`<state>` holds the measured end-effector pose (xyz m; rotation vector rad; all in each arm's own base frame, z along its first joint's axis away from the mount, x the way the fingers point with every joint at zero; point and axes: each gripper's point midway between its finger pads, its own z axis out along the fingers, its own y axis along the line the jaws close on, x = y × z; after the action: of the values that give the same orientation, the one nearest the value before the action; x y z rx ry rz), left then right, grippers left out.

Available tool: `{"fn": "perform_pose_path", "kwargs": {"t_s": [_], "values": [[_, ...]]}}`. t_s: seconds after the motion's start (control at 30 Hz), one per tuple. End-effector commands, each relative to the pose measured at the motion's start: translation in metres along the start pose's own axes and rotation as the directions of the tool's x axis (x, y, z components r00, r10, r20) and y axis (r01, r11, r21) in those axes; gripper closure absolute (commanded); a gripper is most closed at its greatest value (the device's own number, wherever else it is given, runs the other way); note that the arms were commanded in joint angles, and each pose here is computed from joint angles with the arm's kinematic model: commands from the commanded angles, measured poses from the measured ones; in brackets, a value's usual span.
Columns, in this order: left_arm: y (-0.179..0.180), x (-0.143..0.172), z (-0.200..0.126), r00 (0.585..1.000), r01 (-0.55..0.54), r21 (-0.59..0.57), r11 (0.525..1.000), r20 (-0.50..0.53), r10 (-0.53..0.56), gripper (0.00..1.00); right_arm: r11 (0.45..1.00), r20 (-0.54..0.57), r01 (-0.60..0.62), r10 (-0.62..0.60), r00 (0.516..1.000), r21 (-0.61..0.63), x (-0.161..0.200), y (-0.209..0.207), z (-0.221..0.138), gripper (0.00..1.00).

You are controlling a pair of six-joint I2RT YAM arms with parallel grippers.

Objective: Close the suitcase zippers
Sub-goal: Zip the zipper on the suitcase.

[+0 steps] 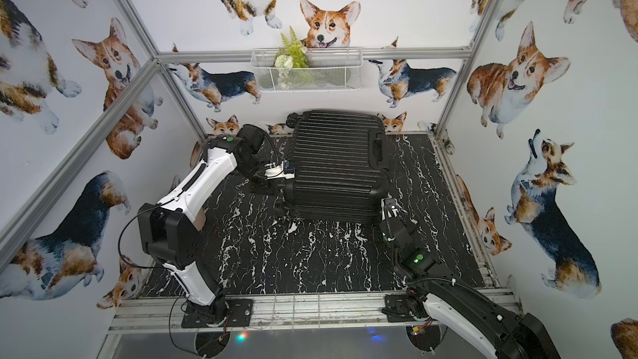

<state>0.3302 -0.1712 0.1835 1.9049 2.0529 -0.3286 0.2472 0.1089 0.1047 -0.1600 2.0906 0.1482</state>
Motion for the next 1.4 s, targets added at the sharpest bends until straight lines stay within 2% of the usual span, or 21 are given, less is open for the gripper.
{"fn": "perform_pose_path", "kwargs": {"t_s": [0.0,0.4,0.5,0.67,0.87,1.07,1.27,1.37], "values": [[0.006,-0.009,-0.008,0.993,0.113,-0.04,0.993,0.052,-0.11,0.68,0.982,0.098,0.0,0.019,0.995,-0.187,-0.027,0.034,-0.006,1.0],[0.005,-0.018,-0.016,0.96,0.259,-0.076,0.963,0.13,-0.248,0.73,0.908,0.088,0.084,-0.052,0.995,-0.411,-0.025,0.079,-0.01,1.0],[-0.003,-0.022,-0.021,0.946,0.296,-0.078,0.952,0.164,-0.281,0.73,0.916,0.078,0.078,-0.051,0.996,-0.394,-0.026,0.078,-0.005,1.0],[-0.02,-0.024,-0.02,0.93,0.33,-0.08,0.941,0.196,-0.31,0.72,0.956,0.065,0.061,-0.045,0.997,-0.286,-0.032,0.065,0.01,1.0],[-0.042,-0.026,-0.01,0.908,0.39,-0.087,0.916,0.203,-0.367,0.72,0.936,0.062,0.099,-0.083,0.995,-0.339,-0.037,0.081,0.016,1.0],[-0.071,-0.045,0.001,0.888,0.42,-0.067,0.905,0.237,-0.395,0.72,0.91,0.055,0.118,-0.104,0.993,-0.397,-0.037,0.096,0.02,1.0],[-0.081,-0.059,0.009,0.832,0.506,-0.059,0.86,0.296,-0.469,0.72,0.885,0.037,0.113,-0.107,0.994,-0.452,-0.035,0.107,0.021,1.0],[-0.083,-0.063,0.016,0.793,0.565,-0.057,0.823,0.311,-0.523,0.72,0.865,0.036,0.113,-0.109,0.993,-0.489,-0.034,0.115,0.019,1.0]]}}
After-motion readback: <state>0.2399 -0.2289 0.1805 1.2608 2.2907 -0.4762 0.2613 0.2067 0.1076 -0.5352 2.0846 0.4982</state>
